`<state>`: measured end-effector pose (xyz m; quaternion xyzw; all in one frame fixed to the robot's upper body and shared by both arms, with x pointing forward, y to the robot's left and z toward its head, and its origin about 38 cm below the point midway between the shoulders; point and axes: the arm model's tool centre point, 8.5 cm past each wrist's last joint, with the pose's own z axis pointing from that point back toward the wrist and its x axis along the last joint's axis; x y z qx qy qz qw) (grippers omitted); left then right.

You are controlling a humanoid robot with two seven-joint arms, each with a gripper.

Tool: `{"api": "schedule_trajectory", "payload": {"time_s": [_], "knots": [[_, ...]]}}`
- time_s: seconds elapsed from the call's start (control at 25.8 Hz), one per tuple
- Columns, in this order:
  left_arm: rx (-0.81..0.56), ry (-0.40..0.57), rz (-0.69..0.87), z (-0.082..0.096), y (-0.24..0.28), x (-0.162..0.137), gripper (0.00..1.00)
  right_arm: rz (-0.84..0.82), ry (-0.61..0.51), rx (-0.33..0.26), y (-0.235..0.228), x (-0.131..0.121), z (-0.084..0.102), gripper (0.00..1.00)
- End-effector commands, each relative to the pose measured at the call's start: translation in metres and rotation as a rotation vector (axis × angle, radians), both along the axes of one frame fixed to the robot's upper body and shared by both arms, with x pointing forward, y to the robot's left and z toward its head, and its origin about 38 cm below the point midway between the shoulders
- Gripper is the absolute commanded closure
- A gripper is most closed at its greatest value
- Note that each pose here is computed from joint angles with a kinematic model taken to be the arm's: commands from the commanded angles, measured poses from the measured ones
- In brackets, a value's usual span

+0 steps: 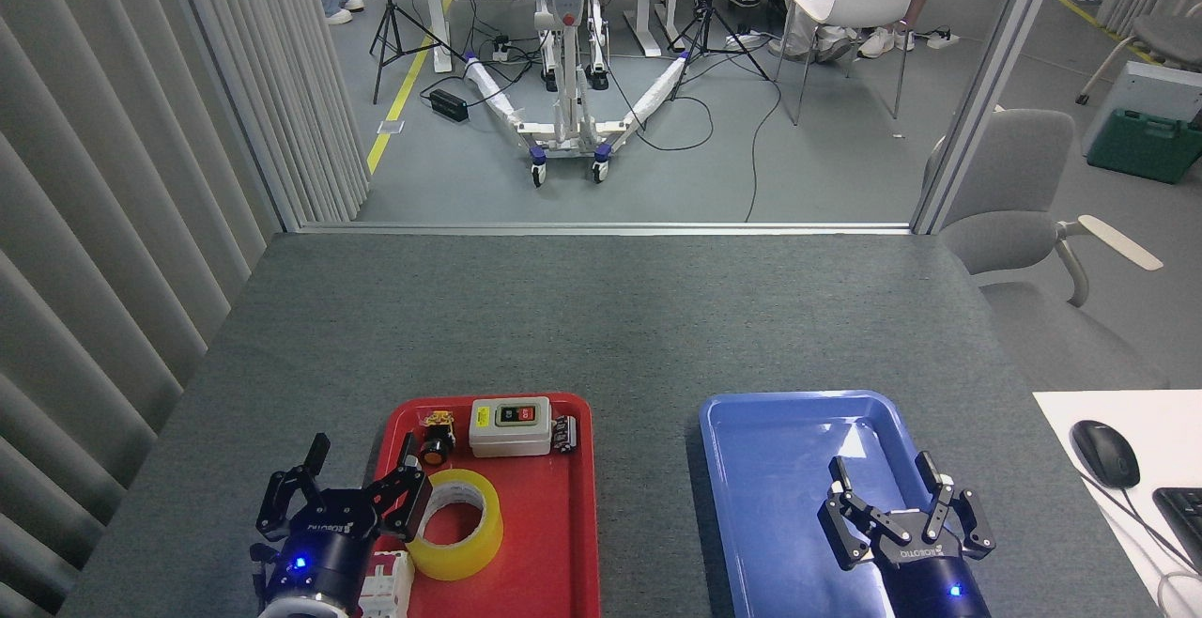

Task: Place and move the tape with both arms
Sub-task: 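Lower the left gripper toward the yellow tape roll in the red tray, then grasp the yellow tape roll with the left gripper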

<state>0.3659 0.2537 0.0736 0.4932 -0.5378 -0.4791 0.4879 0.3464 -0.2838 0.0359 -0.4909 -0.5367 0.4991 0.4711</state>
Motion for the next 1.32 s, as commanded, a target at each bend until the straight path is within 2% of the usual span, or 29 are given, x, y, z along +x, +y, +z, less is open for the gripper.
{"api": "schedule_trajectory", "payload": {"time_s": [0.0,0.23,0.35,0.54,0.66,0.85,0.97,1.05,1.2,1.28], "knots": [[-0.011,0.003,0.000,0.001,0.001,0.002,0.00,0.013,0.002,0.005,0.002,-0.002,-0.001,0.00],[-0.078,0.029,-0.006,0.006,0.001,0.008,0.00,0.015,-0.001,0.004,-0.003,-0.002,0.000,0.00],[-0.145,0.219,-0.042,0.007,0.000,0.017,0.00,0.030,-0.001,0.007,-0.001,-0.002,0.000,0.00],[-0.105,0.576,-0.118,0.019,-0.007,0.026,0.00,0.027,-0.001,0.010,-0.001,-0.003,0.000,0.00],[-0.063,0.781,-0.168,0.010,-0.011,0.034,0.00,0.026,0.001,0.010,-0.001,-0.004,-0.001,0.00],[0.131,0.825,-0.326,-0.005,-0.016,0.050,0.00,0.027,-0.001,0.012,0.000,-0.004,-0.001,0.00],[0.245,0.835,-0.371,-0.006,-0.021,0.057,0.01,0.027,0.001,0.010,-0.001,-0.004,-0.001,0.00],[0.272,0.836,-0.373,-0.003,-0.015,0.062,0.01,0.027,0.002,0.012,0.000,-0.004,-0.002,0.00],[0.300,0.879,-0.385,-0.007,-0.006,0.076,0.01,0.031,0.003,0.012,0.000,-0.004,-0.002,0.00],[0.316,0.939,-0.380,-0.014,0.000,0.077,0.01,0.030,0.002,0.012,0.000,-0.004,-0.002,0.00]]}}
